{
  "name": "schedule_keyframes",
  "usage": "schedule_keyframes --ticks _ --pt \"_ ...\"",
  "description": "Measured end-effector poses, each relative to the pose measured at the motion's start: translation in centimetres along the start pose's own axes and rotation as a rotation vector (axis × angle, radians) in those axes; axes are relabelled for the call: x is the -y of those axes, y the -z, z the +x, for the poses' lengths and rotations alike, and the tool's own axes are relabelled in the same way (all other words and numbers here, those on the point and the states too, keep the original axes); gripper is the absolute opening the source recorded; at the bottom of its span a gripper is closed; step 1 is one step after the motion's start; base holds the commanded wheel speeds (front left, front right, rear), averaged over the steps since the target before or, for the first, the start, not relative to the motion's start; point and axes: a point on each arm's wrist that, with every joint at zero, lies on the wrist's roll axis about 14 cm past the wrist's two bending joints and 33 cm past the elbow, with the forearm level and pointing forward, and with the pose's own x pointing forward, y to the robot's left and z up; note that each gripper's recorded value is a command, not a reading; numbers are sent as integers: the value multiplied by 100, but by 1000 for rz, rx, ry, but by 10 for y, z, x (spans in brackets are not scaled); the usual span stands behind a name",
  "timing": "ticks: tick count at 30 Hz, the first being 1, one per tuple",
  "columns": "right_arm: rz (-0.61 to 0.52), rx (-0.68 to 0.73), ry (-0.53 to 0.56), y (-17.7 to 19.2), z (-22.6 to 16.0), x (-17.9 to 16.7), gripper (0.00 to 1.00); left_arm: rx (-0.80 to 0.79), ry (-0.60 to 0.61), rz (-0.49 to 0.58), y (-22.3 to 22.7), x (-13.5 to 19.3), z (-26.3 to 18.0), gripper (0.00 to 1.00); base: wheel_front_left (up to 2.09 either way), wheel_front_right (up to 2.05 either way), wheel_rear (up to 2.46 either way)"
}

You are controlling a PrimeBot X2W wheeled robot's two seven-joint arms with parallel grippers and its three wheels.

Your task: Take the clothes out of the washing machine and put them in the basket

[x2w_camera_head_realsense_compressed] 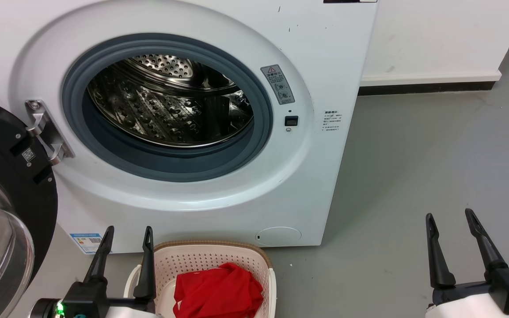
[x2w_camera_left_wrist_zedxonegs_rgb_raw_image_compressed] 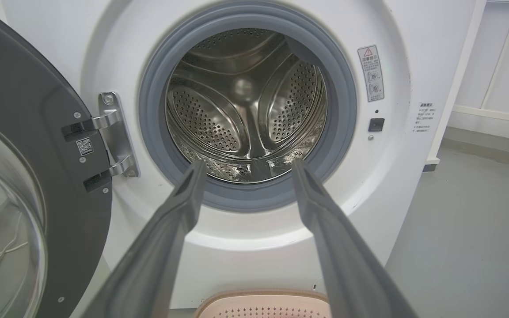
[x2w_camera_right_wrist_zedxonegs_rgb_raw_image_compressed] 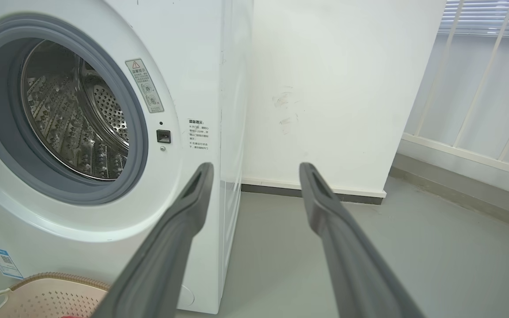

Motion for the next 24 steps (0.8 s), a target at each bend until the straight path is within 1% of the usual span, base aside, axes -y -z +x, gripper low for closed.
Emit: schedule_keyframes --ticks 6,7,13,24 --pt "-1 1 0 0 0 0 100 0 7 -12 0 2 0 100 0 0 0" --pt "-1 0 -1 0 0 0 0 9 6 -12 -3 1 0 0 0 0 0" --pt "17 -65 -3 19 -7 -2 0 -74 -5 -29 21 0 -10 0 0 0 0" --pt "256 -97 57 29 -7 4 0 -119 -69 -243 31 -9 -7 0 0 0 0"
